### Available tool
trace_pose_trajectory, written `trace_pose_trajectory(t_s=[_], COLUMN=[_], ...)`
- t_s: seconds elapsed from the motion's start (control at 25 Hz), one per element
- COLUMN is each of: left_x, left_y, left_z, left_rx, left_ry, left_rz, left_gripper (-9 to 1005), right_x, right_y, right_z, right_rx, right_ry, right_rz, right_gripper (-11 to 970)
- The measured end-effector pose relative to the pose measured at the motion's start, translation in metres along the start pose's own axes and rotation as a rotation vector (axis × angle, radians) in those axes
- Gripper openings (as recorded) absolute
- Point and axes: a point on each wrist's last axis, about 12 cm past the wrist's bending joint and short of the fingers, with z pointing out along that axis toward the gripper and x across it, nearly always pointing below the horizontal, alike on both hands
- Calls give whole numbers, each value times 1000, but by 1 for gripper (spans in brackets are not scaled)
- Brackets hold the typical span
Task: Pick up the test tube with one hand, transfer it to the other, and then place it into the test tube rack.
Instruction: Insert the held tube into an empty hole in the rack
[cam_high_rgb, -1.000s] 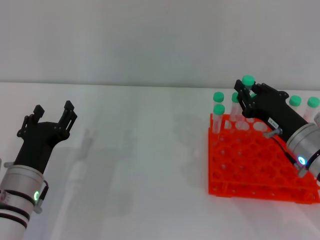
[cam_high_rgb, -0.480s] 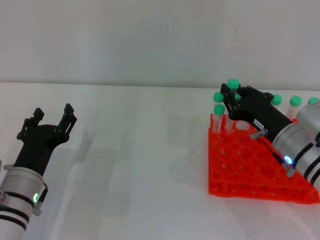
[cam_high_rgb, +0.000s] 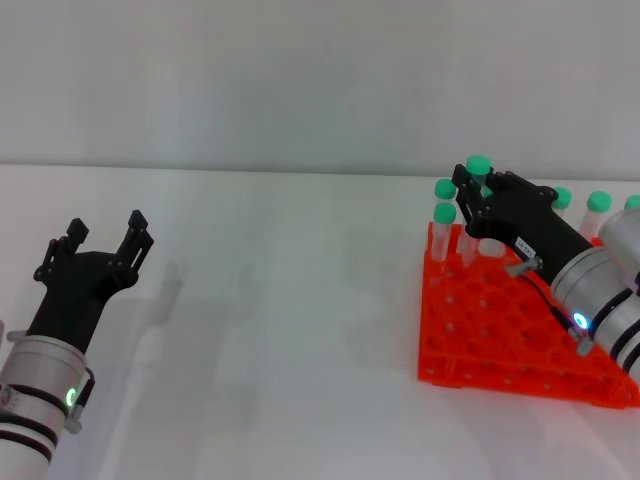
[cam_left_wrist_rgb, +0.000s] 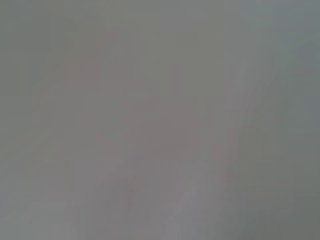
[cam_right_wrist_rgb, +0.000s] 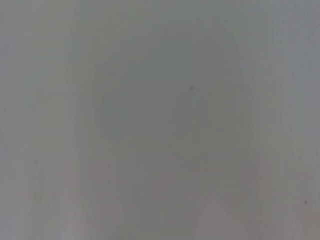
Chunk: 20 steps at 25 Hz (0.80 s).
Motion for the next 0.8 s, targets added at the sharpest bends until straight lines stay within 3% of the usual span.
trace_pose_trajectory(t_s=[0.8], left_x=[-1], left_y=[0], left_z=[2], left_rx=[4], left_ry=[0], left_rz=[8], left_gripper=[805], right_x=[-4], right_y=[-6], right_z=[4], right_rx=[26], right_ry=[-10], right_rz=[-27], right_gripper=[211])
